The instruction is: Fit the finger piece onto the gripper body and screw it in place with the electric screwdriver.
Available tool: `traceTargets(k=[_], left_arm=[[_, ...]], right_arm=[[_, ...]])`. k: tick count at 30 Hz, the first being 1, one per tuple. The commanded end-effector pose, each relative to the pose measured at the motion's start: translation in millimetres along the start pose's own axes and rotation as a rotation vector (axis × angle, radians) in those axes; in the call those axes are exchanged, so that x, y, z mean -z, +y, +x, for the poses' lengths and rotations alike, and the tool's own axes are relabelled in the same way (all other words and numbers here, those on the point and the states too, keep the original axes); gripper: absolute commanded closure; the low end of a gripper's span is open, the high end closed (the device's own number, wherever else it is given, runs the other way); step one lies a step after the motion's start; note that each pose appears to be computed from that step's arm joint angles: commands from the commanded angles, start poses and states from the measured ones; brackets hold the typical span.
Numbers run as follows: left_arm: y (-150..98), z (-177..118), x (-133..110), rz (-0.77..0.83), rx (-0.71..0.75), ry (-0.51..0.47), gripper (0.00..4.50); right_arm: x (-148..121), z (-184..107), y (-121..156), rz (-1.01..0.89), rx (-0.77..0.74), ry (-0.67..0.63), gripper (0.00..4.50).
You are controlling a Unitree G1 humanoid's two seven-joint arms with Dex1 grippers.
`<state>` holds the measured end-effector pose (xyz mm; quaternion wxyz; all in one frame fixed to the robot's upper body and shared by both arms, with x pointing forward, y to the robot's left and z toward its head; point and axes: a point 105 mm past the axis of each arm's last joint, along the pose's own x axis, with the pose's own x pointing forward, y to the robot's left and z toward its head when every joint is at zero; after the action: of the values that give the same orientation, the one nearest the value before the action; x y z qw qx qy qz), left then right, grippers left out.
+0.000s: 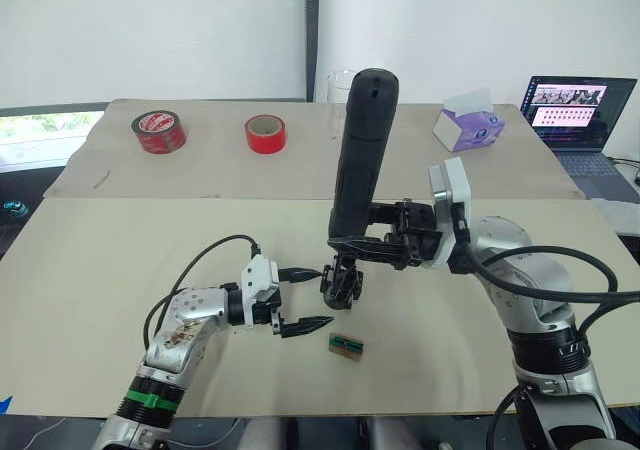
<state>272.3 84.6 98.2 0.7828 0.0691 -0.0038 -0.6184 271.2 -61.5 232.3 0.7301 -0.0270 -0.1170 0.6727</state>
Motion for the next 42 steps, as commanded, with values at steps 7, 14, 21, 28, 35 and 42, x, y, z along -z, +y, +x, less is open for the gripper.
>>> traceTargets(k=[7,14,21,28,35,42], left_arm=[[-5,4,-4,0.024,0.011,-0.016,0.0],[-3,1,-3,0.023,0.005,-0.013,0.0],[-2,-1,-1,0.023,0.004,-0.004,0.0],[0,1,-1,0.025,0.002,-0.001,0.0],[5,4,4,0.029,0.006,0.028,0.0],[13,6,5,0.04,0.025,0.044,0.0]], right_arm=[[-19,0,0,-0.063,-0.021,-0.037,2.58],[-15,4,1,-0.055,-0.023,-0.036,2.58],[-13,8,0,-0.054,-0.019,-0.027,2.58],[-14,10,-2,-0.059,-0.016,-0.024,2.58],[-13,10,-3,-0.06,-0.01,-0.016,2.58],[-10,9,-4,-0.055,-0.005,-0.005,2.58]])
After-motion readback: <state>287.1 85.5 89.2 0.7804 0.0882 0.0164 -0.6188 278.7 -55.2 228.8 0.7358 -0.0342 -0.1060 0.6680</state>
